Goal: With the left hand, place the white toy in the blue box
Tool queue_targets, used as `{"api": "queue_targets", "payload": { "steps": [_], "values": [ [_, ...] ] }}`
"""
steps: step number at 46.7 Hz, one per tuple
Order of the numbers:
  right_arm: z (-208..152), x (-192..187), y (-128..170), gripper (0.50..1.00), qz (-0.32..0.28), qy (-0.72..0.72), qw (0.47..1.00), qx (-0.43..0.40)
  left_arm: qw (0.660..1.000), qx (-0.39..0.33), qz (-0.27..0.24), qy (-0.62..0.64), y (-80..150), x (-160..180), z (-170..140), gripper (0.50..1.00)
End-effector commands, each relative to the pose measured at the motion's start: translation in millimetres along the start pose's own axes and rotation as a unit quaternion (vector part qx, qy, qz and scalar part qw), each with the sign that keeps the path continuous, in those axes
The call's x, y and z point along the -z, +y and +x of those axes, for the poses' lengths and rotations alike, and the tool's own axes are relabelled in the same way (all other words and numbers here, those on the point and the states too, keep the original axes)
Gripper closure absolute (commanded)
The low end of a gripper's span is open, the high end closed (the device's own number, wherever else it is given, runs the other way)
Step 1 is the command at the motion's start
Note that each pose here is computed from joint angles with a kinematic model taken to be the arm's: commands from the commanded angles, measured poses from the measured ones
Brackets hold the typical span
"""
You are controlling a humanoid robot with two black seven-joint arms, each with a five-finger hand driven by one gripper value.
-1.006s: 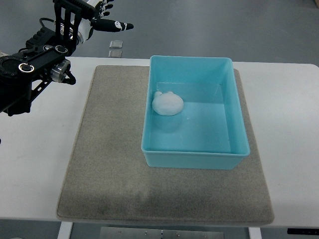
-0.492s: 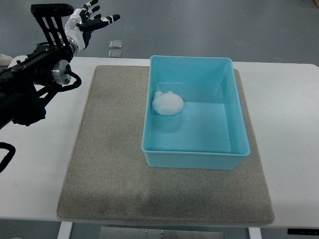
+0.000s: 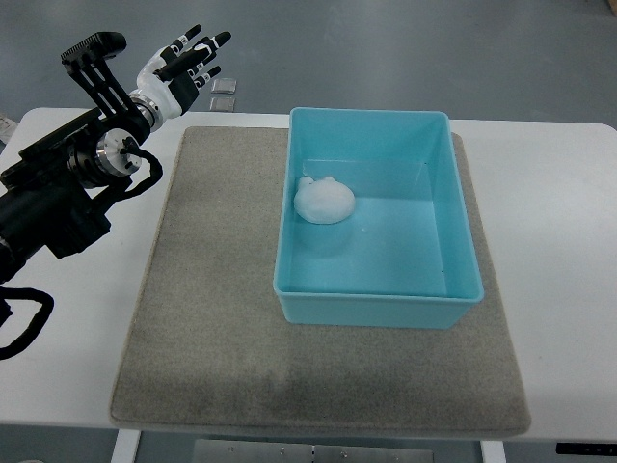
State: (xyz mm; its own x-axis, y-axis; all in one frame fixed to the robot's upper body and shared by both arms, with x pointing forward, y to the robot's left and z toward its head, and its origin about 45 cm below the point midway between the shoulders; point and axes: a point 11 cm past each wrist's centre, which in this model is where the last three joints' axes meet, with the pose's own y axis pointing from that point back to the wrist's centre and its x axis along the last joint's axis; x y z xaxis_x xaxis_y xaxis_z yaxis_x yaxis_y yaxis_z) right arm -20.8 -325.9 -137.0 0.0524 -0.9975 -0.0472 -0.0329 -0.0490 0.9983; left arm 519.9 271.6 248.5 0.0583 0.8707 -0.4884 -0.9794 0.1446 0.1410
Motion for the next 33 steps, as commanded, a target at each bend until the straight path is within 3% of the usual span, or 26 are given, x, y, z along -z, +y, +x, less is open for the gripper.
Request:
{"api": "queue_targets", "payload": {
  "steps": [1, 33],
  "values": [
    [0.0, -0.1, 0.0, 0.564, 0.000, 0.000, 1.000, 0.000, 1.000, 0.010, -0.007, 0.017, 0.9, 1.2, 3.4, 0.508],
    [0.0, -0.1, 0.0, 0.564, 0.000, 0.000, 1.000, 0.000, 1.000, 0.013, -0.007, 0.013, 3.2, 0.0, 8.9, 0.508]
  ]
}}
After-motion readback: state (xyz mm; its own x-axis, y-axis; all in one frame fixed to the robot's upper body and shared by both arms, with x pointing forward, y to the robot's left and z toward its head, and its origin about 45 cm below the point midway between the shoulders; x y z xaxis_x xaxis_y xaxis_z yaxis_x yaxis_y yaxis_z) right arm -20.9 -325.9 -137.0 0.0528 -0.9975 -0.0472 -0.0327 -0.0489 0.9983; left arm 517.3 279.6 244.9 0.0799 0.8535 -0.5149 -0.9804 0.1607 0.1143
